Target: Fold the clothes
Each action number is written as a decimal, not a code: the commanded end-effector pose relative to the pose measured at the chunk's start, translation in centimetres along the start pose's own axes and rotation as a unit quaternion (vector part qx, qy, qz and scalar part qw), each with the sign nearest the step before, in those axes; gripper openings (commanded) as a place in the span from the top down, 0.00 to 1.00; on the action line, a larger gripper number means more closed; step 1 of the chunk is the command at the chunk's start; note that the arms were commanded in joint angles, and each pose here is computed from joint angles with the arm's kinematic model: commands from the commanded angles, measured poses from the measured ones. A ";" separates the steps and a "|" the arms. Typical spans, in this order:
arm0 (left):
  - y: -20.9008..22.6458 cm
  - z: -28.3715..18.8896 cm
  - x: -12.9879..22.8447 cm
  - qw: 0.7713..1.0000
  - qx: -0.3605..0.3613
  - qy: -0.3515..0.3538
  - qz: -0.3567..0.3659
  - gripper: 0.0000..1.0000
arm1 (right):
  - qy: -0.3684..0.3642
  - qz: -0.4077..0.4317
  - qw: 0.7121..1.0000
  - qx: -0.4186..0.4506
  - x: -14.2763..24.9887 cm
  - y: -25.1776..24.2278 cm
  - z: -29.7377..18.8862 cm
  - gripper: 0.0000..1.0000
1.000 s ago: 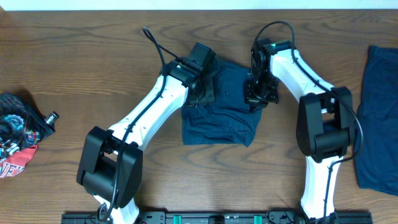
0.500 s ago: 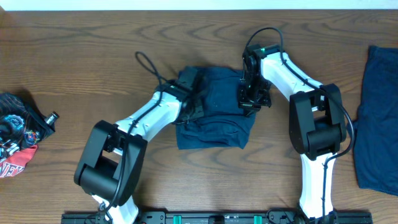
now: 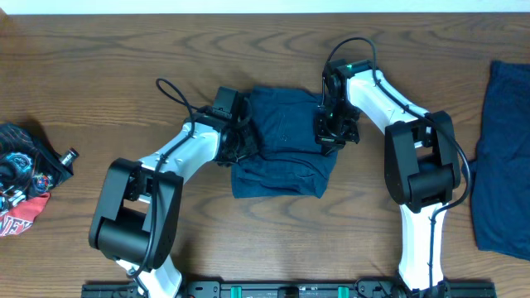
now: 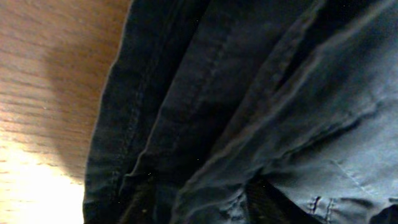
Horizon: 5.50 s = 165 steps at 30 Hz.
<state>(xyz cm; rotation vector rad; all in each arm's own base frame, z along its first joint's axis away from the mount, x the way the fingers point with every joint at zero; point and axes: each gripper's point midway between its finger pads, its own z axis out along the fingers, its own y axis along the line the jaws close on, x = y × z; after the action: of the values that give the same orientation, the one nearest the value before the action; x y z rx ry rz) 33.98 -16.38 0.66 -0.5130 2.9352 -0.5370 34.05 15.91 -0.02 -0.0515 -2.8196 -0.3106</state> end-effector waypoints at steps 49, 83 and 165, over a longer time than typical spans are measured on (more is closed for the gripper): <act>-1.7 1.8 -3.6 0.954 0.267 0.064 0.125 0.11 | 0.033 -0.005 0.999 0.039 0.7 -1.4 2.2 0.99; -6.6 1.5 -3.7 0.944 0.298 0.036 0.141 0.94 | 0.001 -0.034 0.999 0.027 -0.8 -0.1 -0.1 0.99; 53.4 -36.1 -8.2 0.677 0.115 -0.548 -0.478 0.67 | -0.119 -0.193 0.974 0.006 2.9 13.9 -12.7 0.99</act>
<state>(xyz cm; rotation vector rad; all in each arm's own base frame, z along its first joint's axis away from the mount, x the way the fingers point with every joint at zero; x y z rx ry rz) 19.68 44.20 15.00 -1.6061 1.2817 -0.4342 35.97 26.23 14.18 0.4521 -3.0268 -0.3723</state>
